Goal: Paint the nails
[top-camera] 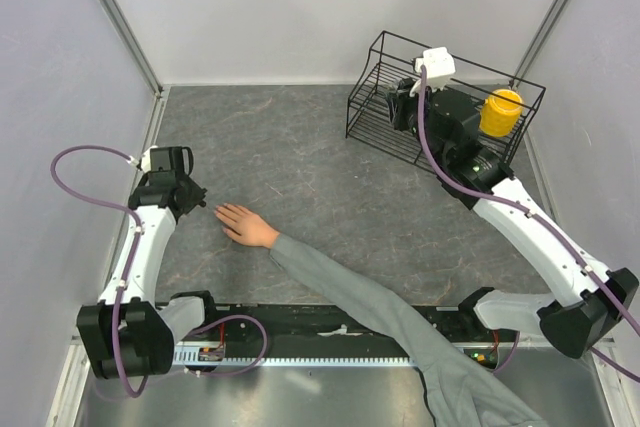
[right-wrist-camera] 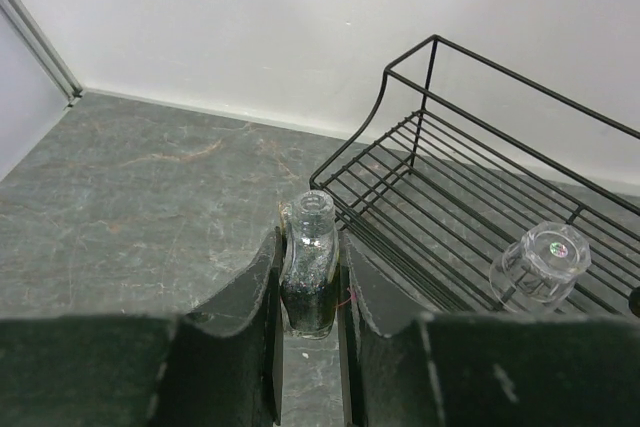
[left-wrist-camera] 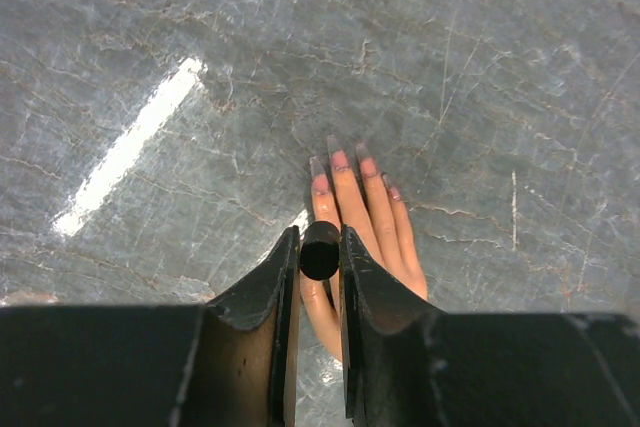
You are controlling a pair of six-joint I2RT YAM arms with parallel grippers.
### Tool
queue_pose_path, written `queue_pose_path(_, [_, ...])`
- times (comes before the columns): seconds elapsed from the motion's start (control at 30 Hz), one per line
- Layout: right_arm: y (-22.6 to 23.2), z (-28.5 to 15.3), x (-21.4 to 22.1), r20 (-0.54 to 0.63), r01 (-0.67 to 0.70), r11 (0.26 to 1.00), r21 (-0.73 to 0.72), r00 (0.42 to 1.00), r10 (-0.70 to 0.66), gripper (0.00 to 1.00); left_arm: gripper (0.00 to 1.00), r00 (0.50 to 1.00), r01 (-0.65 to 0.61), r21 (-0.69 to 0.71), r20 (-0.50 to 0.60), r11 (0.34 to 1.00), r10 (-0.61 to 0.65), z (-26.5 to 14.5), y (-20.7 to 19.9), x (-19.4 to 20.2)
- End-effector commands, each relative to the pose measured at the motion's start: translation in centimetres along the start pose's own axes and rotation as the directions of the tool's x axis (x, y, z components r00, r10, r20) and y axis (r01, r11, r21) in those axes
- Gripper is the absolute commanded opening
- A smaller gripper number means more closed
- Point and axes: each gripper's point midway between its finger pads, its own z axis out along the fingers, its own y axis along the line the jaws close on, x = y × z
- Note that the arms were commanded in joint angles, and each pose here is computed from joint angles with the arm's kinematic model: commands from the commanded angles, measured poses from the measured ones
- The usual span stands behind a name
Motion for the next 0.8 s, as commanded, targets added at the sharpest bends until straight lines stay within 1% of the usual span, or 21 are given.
queue_pose_path(0.0, [0.7, 0.4, -3.0, 0.048, 0.038, 0.999, -0.032, 0.998, -0.037, 0.00, 0.02, 0.992, 0.044, 0.085, 0.116, 0.995, -0.053, -1.5, -2.0, -3.4])
queue_pose_path(0.1, [1.1, 0.9, -2.7, 0.043, 0.051, 0.998, -0.045, 0.998, -0.049, 0.00, 0.02, 0.991, 0.060, 0.130, 0.113, 0.990, -0.075, -2.3, -2.6, -3.4])
queue_pose_path(0.13, [1.5, 1.1, -2.5, 0.041, 0.052, 0.996, -0.068, 0.998, -0.050, 0.00, 0.02, 0.992, 0.044, 0.139, 0.108, 0.989, -0.059, -2.2, -2.8, -3.3])
queue_pose_path(0.17, [1.7, 1.2, -2.8, 0.059, 0.077, 0.994, -0.082, 0.996, -0.072, 0.00, 0.02, 0.994, 0.000, 0.139, 0.107, 0.990, -0.015, -2.1, -2.8, -3.2])
queue_pose_path(0.2, [1.9, 1.4, -3.2, 0.066, 0.076, 0.993, -0.089, 0.995, -0.070, 0.00, 0.02, 0.995, -0.006, 0.114, 0.104, 0.994, -0.005, -2.0, -2.3, -3.2])
queue_pose_path(0.23, [1.7, 1.9, -2.9, 0.060, 0.101, 0.992, -0.070, 0.994, -0.097, 0.00, 0.02, 0.995, -0.011, 0.101, 0.098, 0.995, 0.001, -1.8, -2.2, -3.1])
queue_pose_path(0.3, [2.0, 2.2, -3.8, 0.081, 0.105, 0.991, -0.079, 0.992, -0.099, 0.00, 0.02, 0.994, -0.024, 0.126, 0.105, 0.992, 0.010, -1.7, -2.7, -3.5])
queue_pose_path(0.37, [2.5, 2.9, -3.7, 0.077, 0.123, 0.987, -0.102, 0.990, -0.115, 0.00, 0.02, 0.997, -0.022, 0.133, 0.083, 0.991, 0.011, -1.1, -2.8, -2.9])
queue_pose_path(0.47, [2.5, 3.6, -4.3, 0.080, 0.126, 0.988, -0.089, 0.990, -0.119, 0.00, 0.02, 0.999, 0.034, 0.047, 0.010, 0.998, -0.035, 0.0, -1.8, -1.8])
queue_pose_path(0.5, [2.6, 3.9, -4.0, 0.074, 0.137, 0.986, -0.092, 0.989, -0.130, 0.00, 0.02, 0.999, 0.034, 0.028, -0.004, 0.999, -0.034, 0.3, -1.6, -1.5])
queue_pose_path(0.6, [2.6, 4.5, -3.7, 0.060, 0.141, 0.987, -0.083, 0.989, -0.136, 0.00, 0.02, 0.998, 0.055, -0.035, -0.016, 0.998, -0.055, 1.1, -1.0, -1.6])
queue_pose_path(0.77, [3.1, 5.0, -3.9, 0.062, 0.126, 0.987, -0.099, 0.991, -0.120, 0.00, 0.02, 0.997, 0.062, -0.086, -0.035, 0.994, -0.065, 1.9, -0.7, -1.6])
